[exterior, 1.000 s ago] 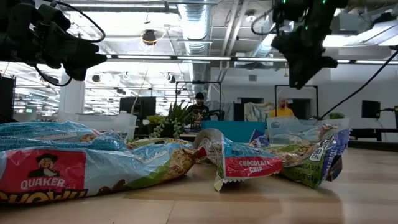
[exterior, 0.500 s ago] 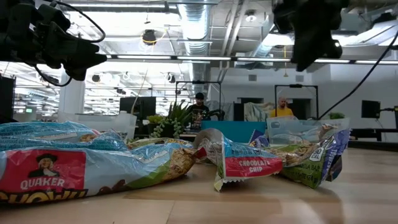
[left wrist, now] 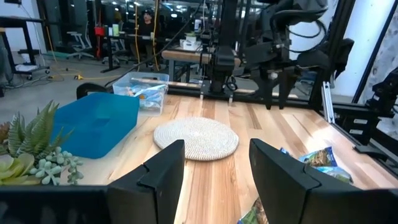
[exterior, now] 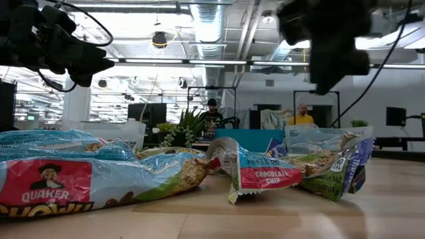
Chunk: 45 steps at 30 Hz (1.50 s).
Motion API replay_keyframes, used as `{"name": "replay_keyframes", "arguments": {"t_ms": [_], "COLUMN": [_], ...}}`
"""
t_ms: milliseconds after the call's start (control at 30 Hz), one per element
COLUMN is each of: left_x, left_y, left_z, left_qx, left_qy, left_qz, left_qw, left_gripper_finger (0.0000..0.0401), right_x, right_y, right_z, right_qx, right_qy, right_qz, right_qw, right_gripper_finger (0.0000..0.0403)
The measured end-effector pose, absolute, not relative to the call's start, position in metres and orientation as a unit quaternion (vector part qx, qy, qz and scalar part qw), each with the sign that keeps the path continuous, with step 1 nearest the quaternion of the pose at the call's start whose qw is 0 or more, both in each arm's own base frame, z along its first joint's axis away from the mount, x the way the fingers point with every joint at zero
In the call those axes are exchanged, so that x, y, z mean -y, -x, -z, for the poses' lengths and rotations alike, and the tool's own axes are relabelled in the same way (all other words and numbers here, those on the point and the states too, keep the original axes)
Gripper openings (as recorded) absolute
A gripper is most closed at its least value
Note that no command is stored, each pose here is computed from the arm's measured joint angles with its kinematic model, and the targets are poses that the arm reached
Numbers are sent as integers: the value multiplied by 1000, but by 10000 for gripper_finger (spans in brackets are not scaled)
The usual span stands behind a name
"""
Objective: Pick and place Granola Bars by type
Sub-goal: Put the blue granola bar into the blue bin
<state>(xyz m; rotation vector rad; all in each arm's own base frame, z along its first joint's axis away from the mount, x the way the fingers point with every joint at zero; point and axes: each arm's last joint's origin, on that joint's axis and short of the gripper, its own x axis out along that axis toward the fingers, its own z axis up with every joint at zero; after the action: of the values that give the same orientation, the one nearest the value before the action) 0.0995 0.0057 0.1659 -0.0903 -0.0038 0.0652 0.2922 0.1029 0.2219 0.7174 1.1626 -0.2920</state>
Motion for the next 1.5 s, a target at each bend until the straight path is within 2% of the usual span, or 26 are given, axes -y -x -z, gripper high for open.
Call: {"name": "replay_keyframes", "arguments": {"t_ms": [133, 333, 567, 1000, 1500], "left_x": [-6, -6, -6, -6, -6], "left_y": [-100, -100, -100, -100, -101], "left_z": [-166, -166, -165, -165, -164], "left_qx": [2, 2, -1, -2, -8], "left_qy": [45, 45, 45, 45, 45], "left_qz": [-33, -32, -33, -33, -33], "left_qw": [998, 998, 998, 998, 998], "left_gripper_finger": [174, 174, 174, 174, 174], "right_x": [-103, -107, -137, -184, -179], "right_y": [-315, -343, -346, -346, -365], "right_z": [-220, -220, -209, -188, -143], "right_qx": [-529, -532, -577, -580, -601], "right_qy": [-347, -357, -362, -409, -411], "right_qz": [150, 175, 207, 212, 226], "right_qw": [760, 747, 702, 671, 647], "right_gripper_finger": [137, 192, 233, 235, 204]}}
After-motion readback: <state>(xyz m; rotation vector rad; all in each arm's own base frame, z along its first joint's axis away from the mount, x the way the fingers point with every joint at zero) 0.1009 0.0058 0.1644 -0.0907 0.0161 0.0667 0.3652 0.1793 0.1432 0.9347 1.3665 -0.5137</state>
